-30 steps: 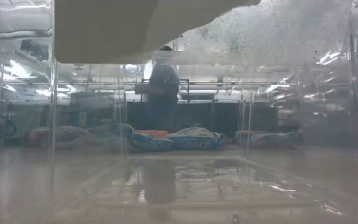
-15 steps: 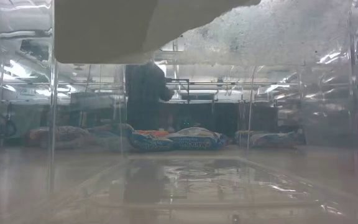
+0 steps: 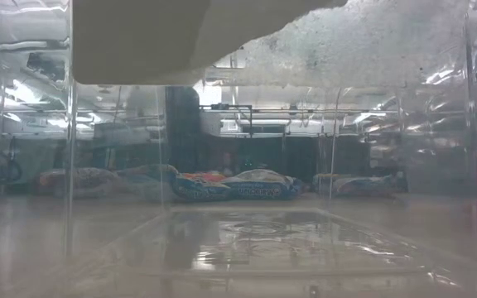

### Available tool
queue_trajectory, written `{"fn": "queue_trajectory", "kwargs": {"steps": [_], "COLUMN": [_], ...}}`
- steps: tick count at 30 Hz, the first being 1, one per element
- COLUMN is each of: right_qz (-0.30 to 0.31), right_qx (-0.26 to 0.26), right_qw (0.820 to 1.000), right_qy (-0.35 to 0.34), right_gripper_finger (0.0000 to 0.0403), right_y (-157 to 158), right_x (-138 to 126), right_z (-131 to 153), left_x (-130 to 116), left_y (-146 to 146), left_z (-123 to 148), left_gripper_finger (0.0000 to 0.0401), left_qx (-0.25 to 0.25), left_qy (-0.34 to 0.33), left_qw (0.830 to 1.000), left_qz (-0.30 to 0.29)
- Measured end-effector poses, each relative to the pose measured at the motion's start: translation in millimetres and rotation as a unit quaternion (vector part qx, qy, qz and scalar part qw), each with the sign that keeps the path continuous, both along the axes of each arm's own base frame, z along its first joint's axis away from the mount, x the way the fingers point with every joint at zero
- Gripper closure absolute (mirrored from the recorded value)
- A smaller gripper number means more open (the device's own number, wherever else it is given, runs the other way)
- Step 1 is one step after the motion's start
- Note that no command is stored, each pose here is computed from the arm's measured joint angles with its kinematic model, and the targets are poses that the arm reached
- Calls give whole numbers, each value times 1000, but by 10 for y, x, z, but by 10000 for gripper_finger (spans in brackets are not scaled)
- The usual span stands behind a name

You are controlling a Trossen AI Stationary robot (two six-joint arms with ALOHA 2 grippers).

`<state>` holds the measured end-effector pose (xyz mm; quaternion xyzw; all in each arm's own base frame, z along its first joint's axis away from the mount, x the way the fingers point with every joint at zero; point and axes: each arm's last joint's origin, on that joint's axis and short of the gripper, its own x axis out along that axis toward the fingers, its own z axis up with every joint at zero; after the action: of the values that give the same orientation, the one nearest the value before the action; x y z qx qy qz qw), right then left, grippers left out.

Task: Sort Maruchan noodles
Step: Adjust the orange noodle pack on the right transparent bin, then put the orange noodle pack on the right transparent bin

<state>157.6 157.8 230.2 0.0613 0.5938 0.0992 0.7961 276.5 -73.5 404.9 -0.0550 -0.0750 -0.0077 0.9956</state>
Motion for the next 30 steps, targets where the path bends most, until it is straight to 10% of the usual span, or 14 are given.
{"fn": "queue_trajectory", "kwargs": {"steps": [7, 13, 19, 30], "right_qz": [-41, -91, -144, -212], "right_qx": [-73, -148, -169, -220], "right_qw": [996, 979, 962, 924], "right_qy": [-44, -104, -162, -231], "right_gripper_finger": [283, 283, 273, 218], "right_y": [-147, -325, -485, -759], "right_x": [73, 138, 189, 42], "right_z": [348, 765, 1077, 1286], "left_x": [65, 145, 185, 371], "left_y": [243, 679, 1065, 1615], "left_z": [-148, -514, -990, -1739], "left_gripper_finger": [284, 284, 284, 207], "left_qx": [-63, -127, -77, 61], "left_qy": [72, 212, 385, 582], "left_qw": [995, 957, 889, 789], "left_qz": [41, 155, 233, 188]}}
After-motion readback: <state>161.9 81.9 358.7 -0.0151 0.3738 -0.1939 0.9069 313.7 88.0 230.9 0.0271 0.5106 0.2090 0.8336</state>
